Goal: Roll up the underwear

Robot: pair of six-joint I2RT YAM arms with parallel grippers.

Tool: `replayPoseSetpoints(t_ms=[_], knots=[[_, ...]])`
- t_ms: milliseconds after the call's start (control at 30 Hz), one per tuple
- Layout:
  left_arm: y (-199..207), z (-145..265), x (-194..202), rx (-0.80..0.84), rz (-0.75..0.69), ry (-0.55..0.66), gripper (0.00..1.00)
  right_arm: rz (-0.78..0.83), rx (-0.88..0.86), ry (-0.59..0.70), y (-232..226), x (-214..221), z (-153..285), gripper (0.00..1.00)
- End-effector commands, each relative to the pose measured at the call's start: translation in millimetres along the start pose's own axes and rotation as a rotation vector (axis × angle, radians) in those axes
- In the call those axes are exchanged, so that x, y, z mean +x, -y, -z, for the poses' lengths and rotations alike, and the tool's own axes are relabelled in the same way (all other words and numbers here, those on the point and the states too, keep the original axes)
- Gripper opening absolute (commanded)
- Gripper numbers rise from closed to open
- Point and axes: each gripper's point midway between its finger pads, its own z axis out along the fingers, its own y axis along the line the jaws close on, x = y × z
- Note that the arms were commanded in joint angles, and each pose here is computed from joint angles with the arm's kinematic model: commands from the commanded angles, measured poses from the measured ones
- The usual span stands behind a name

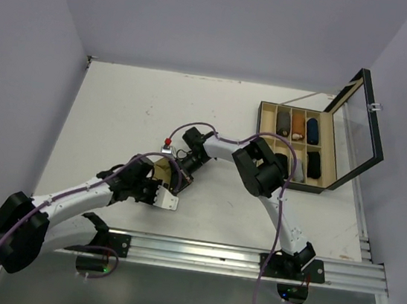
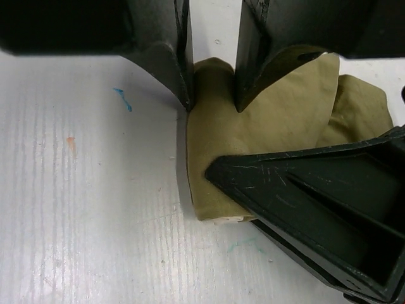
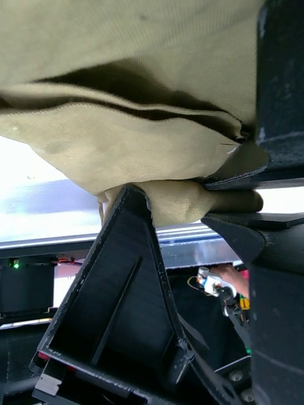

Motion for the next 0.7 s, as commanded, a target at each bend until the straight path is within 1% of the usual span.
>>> replayPoseSetpoints(t_ms=[0, 33, 67, 100, 133, 200, 233, 267, 300, 333, 400, 433, 467, 500, 533, 567, 600, 633, 667], knots=[[7.3, -6.3, 8.8, 0.047, -0.006, -0.045, 0.3, -0.059, 0.209, -0.052, 80.6, 28.3, -5.6, 0.0], [13.8, -6.2, 11.0, 0.08, -0.003, -0.055, 0.22, -0.062, 0.211, -0.047, 79.9, 26.6, -3.9, 0.0], [20.2, -7.4, 13.7, 0.117, 0.005, -0.067, 0.18, -0.062, 0.218, -0.042, 80.0, 24.6, -2.0, 0.0], [20.9, -6.7, 11.5, 0.14, 0.003, -0.063, 0.09, -0.06, 0.225, -0.034, 76.9, 20.4, 0.3, 0.05], [33.9, -5.6, 16.2, 0.205, 0.021, -0.086, 0.06, -0.061, 0.231, -0.019, 76.5, 16.6, 6.2, 0.11], [39.5, -3.5, 13.9, 0.26, 0.037, -0.087, 0.02, -0.059, 0.251, 0.013, 71.1, 7.2, 18.7, 0.2], [45.6, -2.3, 15.9, 0.294, 0.046, -0.097, 0.0, -0.044, 0.258, 0.055, 62.1, -4.6, 35.8, 0.28], [60.2, -0.2, 21.3, 0.364, 0.074, -0.123, 0.0, -0.036, 0.262, 0.078, 56.3, -10.8, 45.4, 0.31], [65.0, 0.4, 22.2, 0.394, 0.079, -0.127, 0.0, -0.036, 0.266, 0.1, 50.1, -15.8, 55.7, 0.36], [78.6, 3.2, 28.1, 0.461, 0.11, -0.146, 0.0, -0.006, 0.281, 0.148, 36.6, -27.1, 76.4, 0.39], [75.0, 2.5, 25.9, 0.481, 0.152, -0.126, 0.0, 0.026, 0.31, 0.19, 25.3, -35.7, 96.8, 0.44], [78.8, 3.6, 33.0, 0.518, 0.207, -0.145, 0.0, 0.036, 0.324, 0.221, 21.2, -40.0, 111.9, 0.47], [78.5, 3.5, 33.4, 0.536, 0.234, -0.14, 0.0, 0.073, 0.341, 0.249, 7.7, -46.0, 124.4, 0.47], [66.0, 2.0, 30.8, 0.533, 0.238, -0.131, 0.0, 0.081, 0.354, 0.267, 4.4, -46.9, 133.2, 0.48], [70.9, 3.8, 36.8, 0.588, 0.304, -0.15, 0.0, 0.084, 0.379, 0.286, 5.1, -47.1, 145.4, 0.48], [67.6, 3.3, 34.6, 0.61, 0.338, -0.133, 0.0, 0.117, 0.398, 0.306, -6.8, -49.4, 156.3, 0.49], [48.4, 0.7, 30.6, 0.6, 0.343, -0.114, 0.0, 0.136, 0.412, 0.304, -8.1, -45.0, 161.6, 0.49], [52.4, 1.6, 36.2, 0.657, 0.412, -0.128, 0.0, 0.154, 0.442, 0.321, -10.8, -44.0, 172.9, 0.48], [48.1, 0.5, 35.5, 0.674, 0.446, -0.115, 0.0, 0.172, 0.464, 0.326, -13.5, -41.6, 178.3, 0.48]])
